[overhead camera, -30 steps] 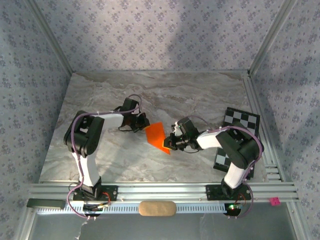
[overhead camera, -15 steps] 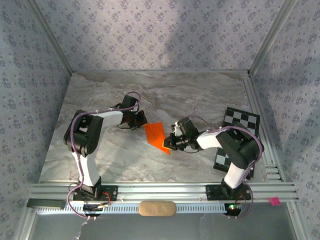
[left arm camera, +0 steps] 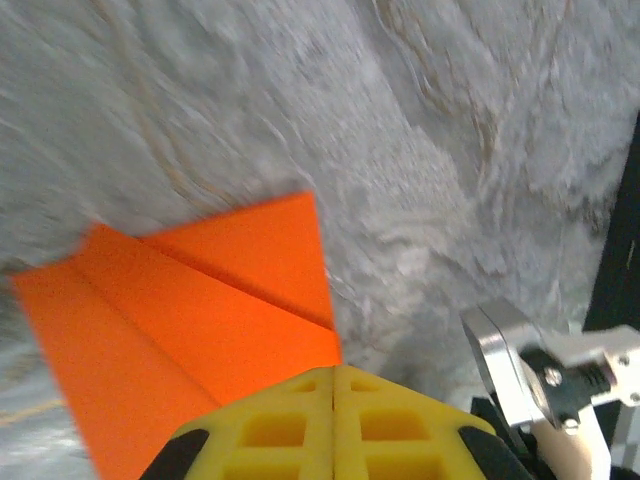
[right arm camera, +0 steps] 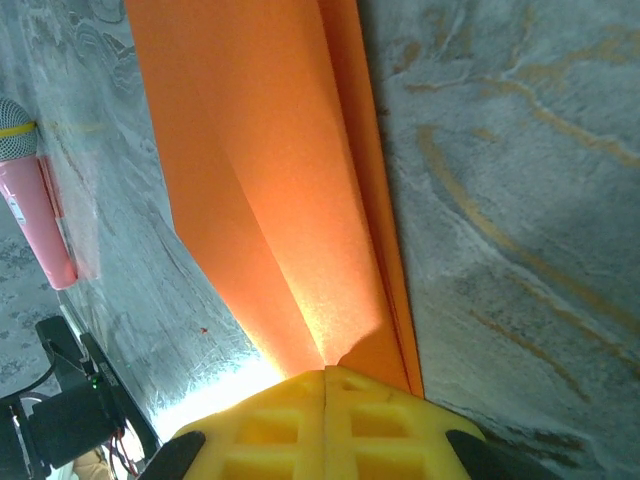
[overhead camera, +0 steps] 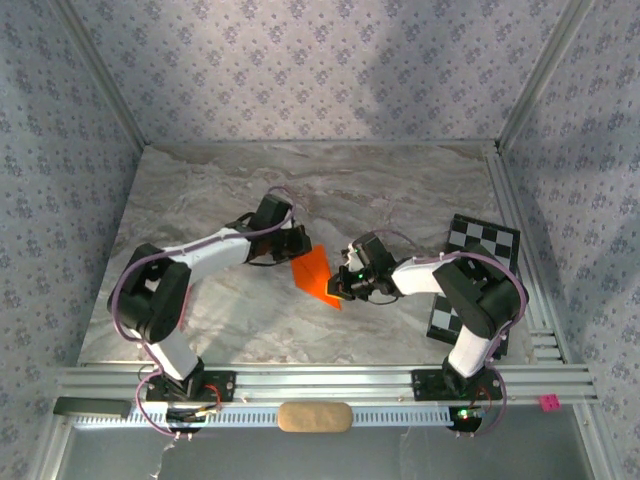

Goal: Fold a paper plane with a square sheet of paper (pick it up from the middle)
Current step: Fourth fold the wing at the center of the table, then turn over the paper at the center of the table.

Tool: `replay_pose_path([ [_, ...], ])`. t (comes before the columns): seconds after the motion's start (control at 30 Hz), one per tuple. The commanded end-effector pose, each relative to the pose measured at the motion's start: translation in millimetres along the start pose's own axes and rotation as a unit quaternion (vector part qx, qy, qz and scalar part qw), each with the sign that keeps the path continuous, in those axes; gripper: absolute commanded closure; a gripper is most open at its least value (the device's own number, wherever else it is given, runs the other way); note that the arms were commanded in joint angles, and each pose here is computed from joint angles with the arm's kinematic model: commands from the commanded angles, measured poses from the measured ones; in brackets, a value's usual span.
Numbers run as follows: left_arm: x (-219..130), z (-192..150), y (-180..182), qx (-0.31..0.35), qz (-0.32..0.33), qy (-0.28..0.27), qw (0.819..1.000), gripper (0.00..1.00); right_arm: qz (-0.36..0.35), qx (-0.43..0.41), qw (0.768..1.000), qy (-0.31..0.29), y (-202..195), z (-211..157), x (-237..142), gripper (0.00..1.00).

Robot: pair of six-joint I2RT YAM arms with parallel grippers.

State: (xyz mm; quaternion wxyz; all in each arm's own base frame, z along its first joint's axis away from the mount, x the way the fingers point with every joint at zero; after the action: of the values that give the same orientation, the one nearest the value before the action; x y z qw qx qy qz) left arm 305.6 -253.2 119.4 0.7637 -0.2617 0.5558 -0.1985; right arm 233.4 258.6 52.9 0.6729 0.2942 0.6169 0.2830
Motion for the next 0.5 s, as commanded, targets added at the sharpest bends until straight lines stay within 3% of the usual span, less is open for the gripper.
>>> replay_pose_path([
  [0.0,19.3,-12.7,6.4,-0.013,-0.01,0.039,0.999,0.92,-0.063,0.021,0.998,0.018,-23.4,-13.3,-1.7,1.0],
  [0.47,44.0,-19.5,16.3,-0.01,-0.006,0.081,0.997,0.91,-0.045,0.001,0.999,-0.001,-8.5,-8.0,-12.8,0.96],
])
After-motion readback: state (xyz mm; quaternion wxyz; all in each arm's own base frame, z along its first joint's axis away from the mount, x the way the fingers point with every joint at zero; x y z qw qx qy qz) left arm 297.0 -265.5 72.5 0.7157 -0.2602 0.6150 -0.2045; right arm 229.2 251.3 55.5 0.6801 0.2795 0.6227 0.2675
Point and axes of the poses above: each hand's point on the last joint's axis, 136 mm out from that joint toward the fingers, its own x axis out along the fingers, its own y axis along the line the jaws close on, z = x × y, the point moved 5 cm from there along -x, back along the fingers, and after that the axes turned 1 degree about x, right-handed, at the moved point
